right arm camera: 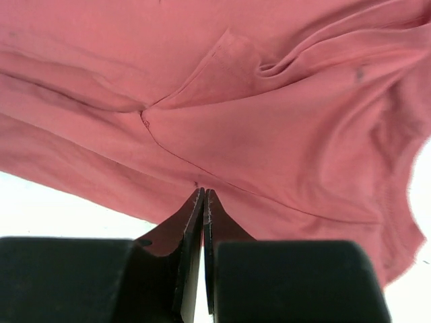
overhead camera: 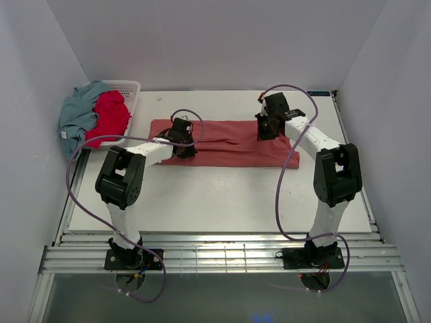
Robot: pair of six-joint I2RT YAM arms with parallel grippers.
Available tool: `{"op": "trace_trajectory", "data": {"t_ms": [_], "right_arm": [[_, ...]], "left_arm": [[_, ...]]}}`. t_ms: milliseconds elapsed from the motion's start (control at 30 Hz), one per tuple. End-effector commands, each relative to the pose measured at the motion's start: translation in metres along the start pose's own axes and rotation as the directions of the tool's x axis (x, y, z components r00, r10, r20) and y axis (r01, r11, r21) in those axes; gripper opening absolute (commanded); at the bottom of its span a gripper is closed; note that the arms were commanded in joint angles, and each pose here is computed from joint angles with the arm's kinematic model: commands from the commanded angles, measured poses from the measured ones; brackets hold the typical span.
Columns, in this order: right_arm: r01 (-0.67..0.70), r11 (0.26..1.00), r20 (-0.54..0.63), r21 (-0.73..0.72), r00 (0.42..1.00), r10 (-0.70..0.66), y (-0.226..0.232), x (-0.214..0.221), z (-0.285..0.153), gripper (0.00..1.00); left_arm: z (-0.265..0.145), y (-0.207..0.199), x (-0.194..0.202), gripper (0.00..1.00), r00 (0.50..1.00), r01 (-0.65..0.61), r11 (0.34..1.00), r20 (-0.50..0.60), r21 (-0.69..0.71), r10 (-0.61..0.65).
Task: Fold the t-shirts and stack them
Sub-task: Fold the tshirt
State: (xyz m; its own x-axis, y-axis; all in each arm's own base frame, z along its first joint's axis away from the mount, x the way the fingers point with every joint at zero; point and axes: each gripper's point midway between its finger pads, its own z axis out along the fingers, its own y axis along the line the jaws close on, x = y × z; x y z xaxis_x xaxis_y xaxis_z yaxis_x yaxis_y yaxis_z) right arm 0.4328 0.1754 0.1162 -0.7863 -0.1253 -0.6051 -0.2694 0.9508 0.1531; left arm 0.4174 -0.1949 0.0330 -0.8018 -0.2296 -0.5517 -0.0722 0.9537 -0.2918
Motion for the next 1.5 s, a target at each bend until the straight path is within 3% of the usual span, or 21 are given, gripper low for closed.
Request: {"op": "trace_trajectory", "data": {"t_ms": [0, 700, 933, 1467], "right_arm": [[0.003, 0.995, -0.042, -0.099, 0.999, -0.008, 0.017, 0.01, 0.018, 0.08], [0.011, 0.997, -0.252, -0.077, 0.967, -0.03, 0.02, 0.078, 0.048, 0.08], [0.01, 0.997, -0.265, -0.072, 0.964, -0.029, 0.02, 0.083, 0.05, 0.08], [0.041, 0.998, -0.257, -0.048, 0.965, -0.052, 0.015, 0.076, 0.048, 0.08]], "left_arm": [[0.0, -0.012, -0.017, 0.0, 1.0, 0.0, 0.999, 0.029, 0.039, -0.001], [0.02, -0.02, -0.046, 0.0, 0.996, -0.043, 0.999, 0.078, 0.02, 0.041], [0.031, -0.001, -0.052, 0.0, 0.996, -0.024, 0.999, 0.088, -0.023, 0.026], [0.024, 0.036, -0.11, 0.0, 0.982, 0.03, 0.998, 0.19, -0.057, -0.019]]}}
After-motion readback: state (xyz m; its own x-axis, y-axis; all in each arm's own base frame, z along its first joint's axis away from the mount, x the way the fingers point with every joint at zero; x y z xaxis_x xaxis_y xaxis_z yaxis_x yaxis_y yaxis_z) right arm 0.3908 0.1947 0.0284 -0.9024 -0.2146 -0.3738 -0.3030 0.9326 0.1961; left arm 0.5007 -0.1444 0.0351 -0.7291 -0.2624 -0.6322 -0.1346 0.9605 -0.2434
